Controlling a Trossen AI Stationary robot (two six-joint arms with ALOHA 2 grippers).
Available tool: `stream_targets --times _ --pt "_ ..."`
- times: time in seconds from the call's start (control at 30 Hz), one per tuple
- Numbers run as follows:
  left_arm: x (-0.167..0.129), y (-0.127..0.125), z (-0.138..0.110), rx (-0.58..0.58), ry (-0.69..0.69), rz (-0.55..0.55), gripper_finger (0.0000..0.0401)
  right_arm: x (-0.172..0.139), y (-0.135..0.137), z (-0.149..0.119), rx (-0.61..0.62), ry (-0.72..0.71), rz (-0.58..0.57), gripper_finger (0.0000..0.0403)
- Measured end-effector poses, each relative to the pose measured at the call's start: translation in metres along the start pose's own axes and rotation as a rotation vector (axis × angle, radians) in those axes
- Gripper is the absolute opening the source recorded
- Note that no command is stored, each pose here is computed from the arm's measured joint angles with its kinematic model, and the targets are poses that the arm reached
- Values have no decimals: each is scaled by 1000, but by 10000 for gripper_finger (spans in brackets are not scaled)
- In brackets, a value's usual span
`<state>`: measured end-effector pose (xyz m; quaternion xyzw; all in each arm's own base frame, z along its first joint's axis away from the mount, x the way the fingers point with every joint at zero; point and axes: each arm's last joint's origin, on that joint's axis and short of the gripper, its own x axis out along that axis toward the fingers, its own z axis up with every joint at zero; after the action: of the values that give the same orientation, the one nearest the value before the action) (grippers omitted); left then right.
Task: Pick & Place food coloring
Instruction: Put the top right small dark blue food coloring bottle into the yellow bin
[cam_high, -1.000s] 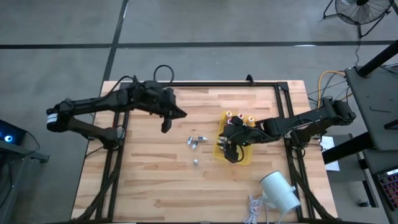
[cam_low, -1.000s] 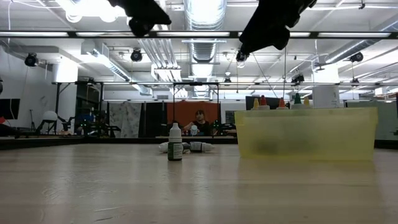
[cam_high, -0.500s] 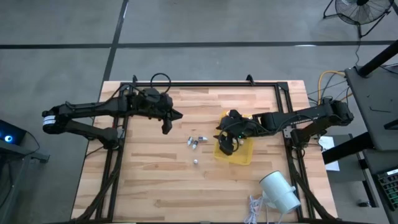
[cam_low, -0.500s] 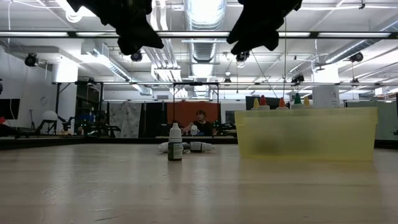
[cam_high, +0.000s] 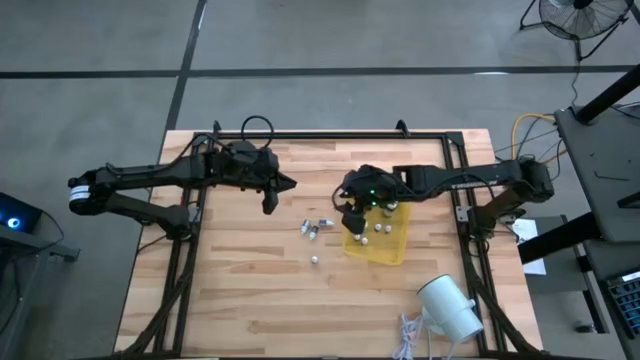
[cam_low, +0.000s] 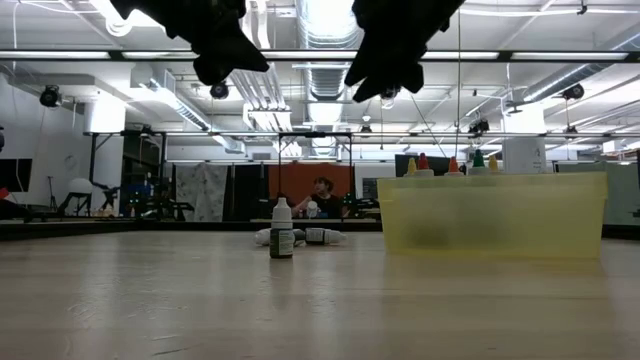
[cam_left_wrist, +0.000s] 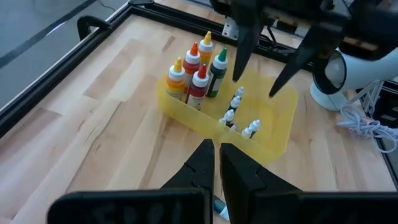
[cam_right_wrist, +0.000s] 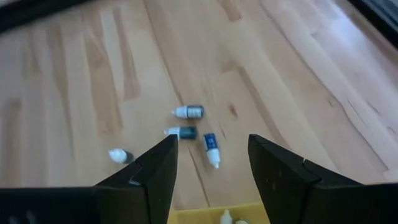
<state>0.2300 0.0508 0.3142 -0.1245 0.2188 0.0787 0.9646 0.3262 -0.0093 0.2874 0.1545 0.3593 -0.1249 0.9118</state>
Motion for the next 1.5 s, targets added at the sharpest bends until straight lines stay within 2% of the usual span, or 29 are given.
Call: stream_targets --times 0.23,0.47,0.73,1.3,1.5 --pt "1 1 -1 0 3 8 0 25 6 9 -116 120 -28 187" --pt "4 3 -10 -5 30 13 0 53 15 13 -257 258 82 187" --pt "6 4 -15 -41 46 17 0 79 14 1 -344 374 92 187" --pt "6 3 -14 -18 34 14 0 128 -2 -13 -329 487 80 187" --pt "6 3 -14 -17 34 14 0 134 -5 -13 -337 489 79 187"
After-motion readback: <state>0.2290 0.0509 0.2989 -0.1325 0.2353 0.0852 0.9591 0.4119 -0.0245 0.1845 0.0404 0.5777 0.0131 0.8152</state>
